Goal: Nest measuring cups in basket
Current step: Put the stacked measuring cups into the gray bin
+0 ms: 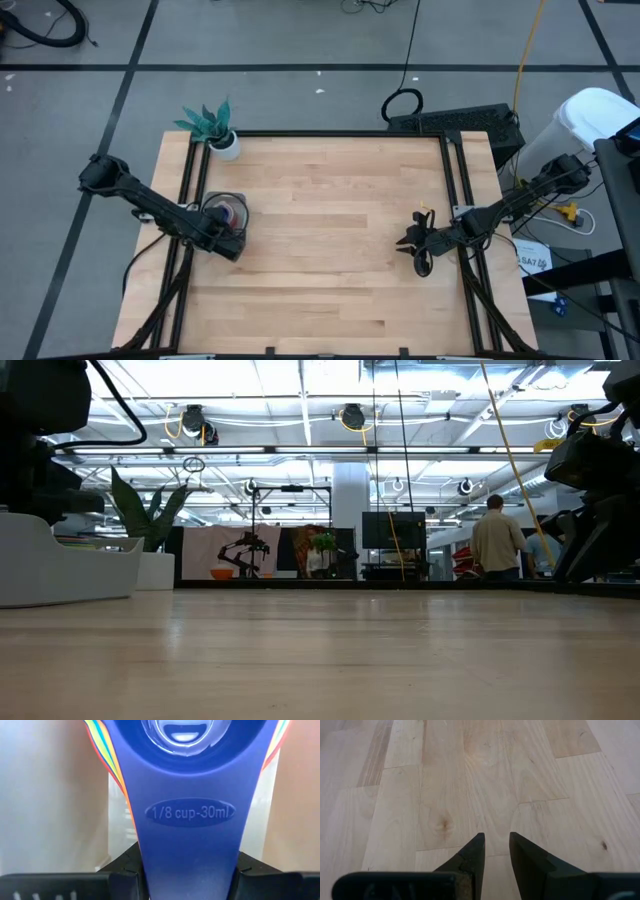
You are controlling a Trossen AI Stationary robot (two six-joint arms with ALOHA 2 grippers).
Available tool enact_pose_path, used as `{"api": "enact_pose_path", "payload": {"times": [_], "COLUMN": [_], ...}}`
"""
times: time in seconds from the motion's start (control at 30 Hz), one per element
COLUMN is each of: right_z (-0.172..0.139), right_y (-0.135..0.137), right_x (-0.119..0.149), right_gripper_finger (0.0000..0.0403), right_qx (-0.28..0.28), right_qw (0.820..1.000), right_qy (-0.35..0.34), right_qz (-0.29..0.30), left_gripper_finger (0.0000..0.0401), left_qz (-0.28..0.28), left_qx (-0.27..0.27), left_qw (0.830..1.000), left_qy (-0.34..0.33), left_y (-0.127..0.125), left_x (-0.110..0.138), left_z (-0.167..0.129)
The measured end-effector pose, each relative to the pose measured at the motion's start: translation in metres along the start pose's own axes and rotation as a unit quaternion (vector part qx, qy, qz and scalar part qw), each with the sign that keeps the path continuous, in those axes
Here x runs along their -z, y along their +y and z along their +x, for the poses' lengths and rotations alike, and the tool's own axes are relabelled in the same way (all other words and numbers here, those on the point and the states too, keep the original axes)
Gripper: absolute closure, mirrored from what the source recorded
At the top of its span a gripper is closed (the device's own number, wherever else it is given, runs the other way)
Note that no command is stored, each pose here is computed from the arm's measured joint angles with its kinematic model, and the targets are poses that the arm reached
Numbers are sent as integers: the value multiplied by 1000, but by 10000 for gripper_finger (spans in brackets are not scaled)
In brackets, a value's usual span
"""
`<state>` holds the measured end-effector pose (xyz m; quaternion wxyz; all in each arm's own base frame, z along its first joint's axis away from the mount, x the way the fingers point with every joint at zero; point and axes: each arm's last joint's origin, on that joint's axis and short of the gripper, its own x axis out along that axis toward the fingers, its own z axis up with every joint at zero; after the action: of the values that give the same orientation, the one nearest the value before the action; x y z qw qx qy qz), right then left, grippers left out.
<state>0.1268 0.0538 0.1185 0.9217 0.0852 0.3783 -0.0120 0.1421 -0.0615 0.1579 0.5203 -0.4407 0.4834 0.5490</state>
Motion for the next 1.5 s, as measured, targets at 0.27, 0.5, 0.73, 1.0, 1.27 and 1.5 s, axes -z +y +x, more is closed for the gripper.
{"api": "enact_pose_path", "payload": {"times": [0.27,0.5,0.73,1.0,1.27,1.5], "right_z": [0,0,0,0,0,0], "right_y": [0,0,0,0,0,0], "right_x": [0,0,0,0,0,0], "right_gripper_finger": [319,319,319,319,319,319], "right_qx": [0,1,1,1,1,1], "right_qw": [1000,1000,1000,1000,1000,1000], "right_qy": [0,0,0,0,-1,-1], "right_qz": [0,0,4,4,4,4], "left_gripper_finger": [260,260,179,97,145,164], "left_qz": [3,6,7,7,13,20], "left_qx": [1,6,7,6,8,11], "left_qw": [1000,1000,1000,1000,1000,1000], "left_qy": [-1,-8,-10,-10,-13,-13], "left_y": [0,-1,-1,-1,-1,-2], "left_x": [0,0,0,0,-1,0], "left_z": [0,0,0,0,0,-3]}}
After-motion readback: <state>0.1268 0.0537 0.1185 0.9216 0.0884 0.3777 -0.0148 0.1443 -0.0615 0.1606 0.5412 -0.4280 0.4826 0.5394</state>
